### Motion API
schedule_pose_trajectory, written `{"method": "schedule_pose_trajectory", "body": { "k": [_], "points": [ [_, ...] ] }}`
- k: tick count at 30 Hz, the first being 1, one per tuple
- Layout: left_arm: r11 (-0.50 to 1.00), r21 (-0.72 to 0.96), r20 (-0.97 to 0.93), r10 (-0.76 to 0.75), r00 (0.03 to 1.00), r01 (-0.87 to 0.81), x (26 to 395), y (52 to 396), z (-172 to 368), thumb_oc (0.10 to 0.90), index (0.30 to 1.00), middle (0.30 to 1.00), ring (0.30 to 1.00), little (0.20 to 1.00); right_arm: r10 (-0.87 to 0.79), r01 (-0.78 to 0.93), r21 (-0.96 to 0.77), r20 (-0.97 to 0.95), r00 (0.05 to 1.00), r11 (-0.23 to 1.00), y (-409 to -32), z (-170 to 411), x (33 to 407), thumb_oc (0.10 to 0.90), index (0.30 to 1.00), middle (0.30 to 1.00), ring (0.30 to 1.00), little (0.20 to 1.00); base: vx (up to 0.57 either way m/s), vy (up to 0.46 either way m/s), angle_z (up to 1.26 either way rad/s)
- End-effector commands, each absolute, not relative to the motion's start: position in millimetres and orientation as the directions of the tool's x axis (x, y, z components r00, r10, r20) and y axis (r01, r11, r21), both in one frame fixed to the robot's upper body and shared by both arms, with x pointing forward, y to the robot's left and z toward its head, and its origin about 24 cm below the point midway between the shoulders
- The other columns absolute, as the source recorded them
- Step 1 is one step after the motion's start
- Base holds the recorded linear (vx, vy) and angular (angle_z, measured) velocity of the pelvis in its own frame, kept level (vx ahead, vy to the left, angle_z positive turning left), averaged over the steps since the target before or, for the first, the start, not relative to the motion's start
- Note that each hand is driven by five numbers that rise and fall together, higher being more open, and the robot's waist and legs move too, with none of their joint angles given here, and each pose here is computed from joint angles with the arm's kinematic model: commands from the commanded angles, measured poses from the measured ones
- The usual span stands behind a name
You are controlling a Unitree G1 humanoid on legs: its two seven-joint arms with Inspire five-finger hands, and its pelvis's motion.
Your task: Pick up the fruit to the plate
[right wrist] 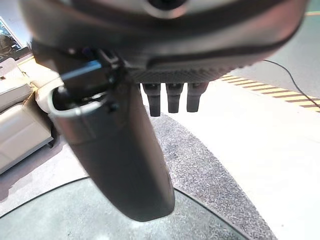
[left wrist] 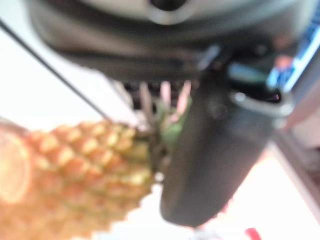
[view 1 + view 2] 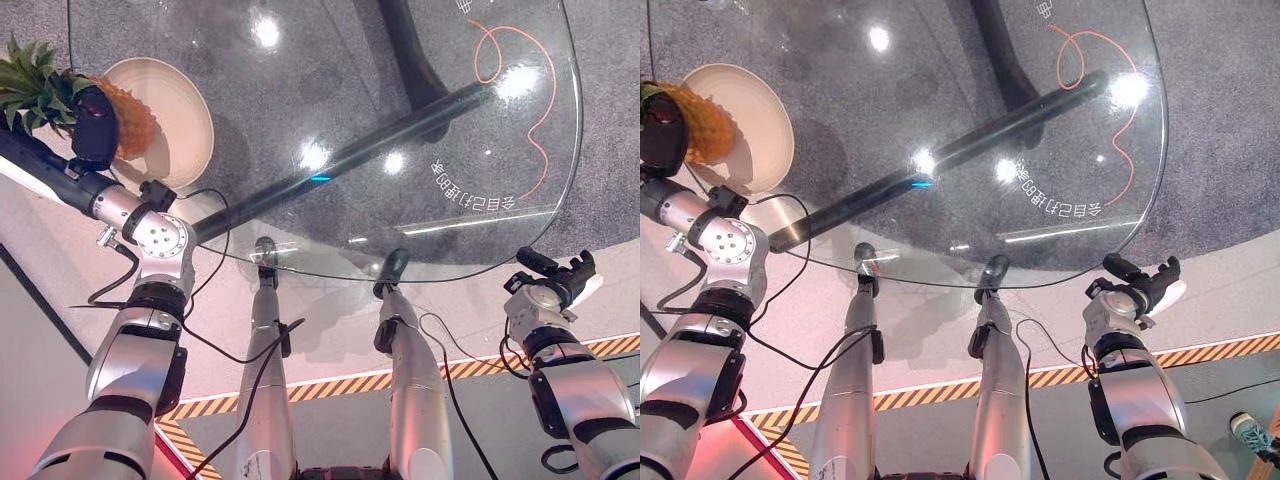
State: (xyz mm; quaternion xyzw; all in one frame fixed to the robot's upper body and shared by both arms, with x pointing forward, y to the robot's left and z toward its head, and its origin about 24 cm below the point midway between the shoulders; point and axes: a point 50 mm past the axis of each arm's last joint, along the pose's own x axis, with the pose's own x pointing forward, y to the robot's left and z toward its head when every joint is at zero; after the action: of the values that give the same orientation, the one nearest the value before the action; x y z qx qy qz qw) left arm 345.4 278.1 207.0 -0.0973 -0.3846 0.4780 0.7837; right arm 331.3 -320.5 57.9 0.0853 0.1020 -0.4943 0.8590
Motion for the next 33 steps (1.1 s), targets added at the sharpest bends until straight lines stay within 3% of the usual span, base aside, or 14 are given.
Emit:
{"method": "schedule_pose_trajectory", "body": {
  "k": [1, 33],
  "points": [
    [0.537, -0.630, 0.556, 0.816, 0.157, -0.561, 337, 282, 235, 0.800, 0.900, 0.900, 0.900, 0.900, -0.903, 0.923, 0.006, -0.207, 0.377, 0.385, -350, 61, 312, 0.800, 0.900, 0.900, 0.900, 0.900, 0.00, 0.000, 0.00],
    [0.612, -0.573, 0.579, 0.773, 0.259, -0.545, 333, 274, 209, 0.800, 0.900, 0.900, 0.900, 0.900, -0.913, 0.934, 0.004, -0.210, 0.350, 0.358, -355, 56, 305, 0.800, 0.900, 0.900, 0.900, 0.900, 0.00, 0.000, 0.00]
  ]
}}
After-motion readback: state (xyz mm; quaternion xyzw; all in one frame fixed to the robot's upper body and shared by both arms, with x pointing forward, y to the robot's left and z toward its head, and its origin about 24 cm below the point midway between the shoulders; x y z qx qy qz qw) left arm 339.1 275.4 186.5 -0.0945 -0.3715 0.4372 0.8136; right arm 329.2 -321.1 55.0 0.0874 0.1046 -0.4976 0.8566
